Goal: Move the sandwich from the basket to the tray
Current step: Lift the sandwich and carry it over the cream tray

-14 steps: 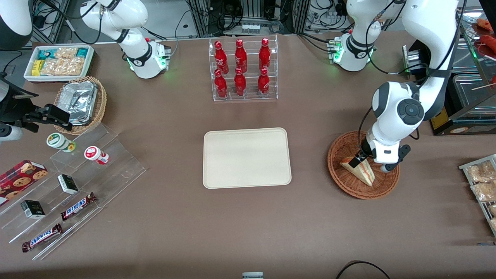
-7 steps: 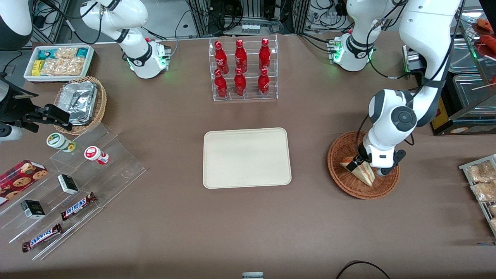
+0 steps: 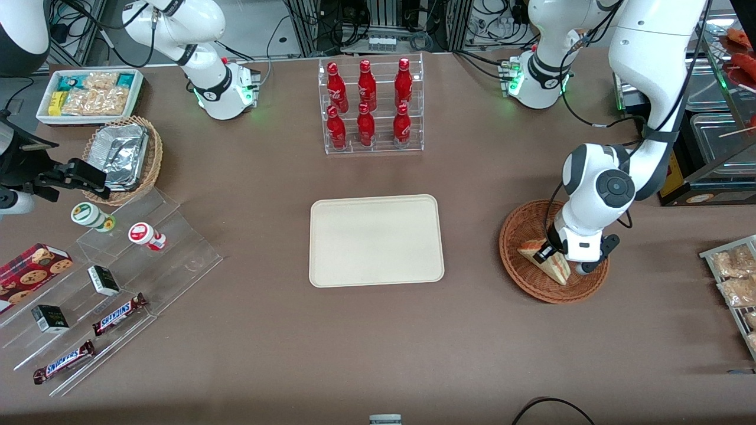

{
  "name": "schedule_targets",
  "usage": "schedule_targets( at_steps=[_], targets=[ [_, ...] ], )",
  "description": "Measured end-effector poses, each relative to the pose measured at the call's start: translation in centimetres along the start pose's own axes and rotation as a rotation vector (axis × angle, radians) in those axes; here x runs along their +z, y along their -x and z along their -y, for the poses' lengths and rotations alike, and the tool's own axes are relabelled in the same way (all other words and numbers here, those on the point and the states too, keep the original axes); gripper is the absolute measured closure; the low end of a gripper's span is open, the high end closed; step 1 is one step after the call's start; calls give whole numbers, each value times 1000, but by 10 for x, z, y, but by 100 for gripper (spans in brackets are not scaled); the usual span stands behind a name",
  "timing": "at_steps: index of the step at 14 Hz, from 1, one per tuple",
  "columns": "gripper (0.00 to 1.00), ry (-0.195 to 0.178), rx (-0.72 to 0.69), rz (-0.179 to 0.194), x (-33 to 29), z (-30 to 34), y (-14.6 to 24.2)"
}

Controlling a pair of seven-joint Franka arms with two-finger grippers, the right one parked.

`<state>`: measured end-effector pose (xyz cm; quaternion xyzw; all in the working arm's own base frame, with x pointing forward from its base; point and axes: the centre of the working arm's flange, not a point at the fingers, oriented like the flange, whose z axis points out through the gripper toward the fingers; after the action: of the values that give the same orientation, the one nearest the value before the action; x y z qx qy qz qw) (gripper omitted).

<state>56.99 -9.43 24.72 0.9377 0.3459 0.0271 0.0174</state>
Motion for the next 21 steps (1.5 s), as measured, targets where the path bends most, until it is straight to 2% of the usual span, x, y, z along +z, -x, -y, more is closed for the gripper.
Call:
schedule_targets(
  at_steps=[1, 3, 7, 10, 12, 16, 21],
  targets=[
    [63, -12, 1, 7, -4, -1, -1],
    [67, -62, 7, 32, -24, -4, -4],
    [76, -137, 31, 70, -114, -42, -8],
    [76, -131, 102, 61, -160, -89, 25],
    [76, -115, 178, 52, -169, -122, 66],
    [76, -117, 344, 62, -153, -181, 166],
    [76, -111, 496, 70, -118, -243, 253]
  ],
)
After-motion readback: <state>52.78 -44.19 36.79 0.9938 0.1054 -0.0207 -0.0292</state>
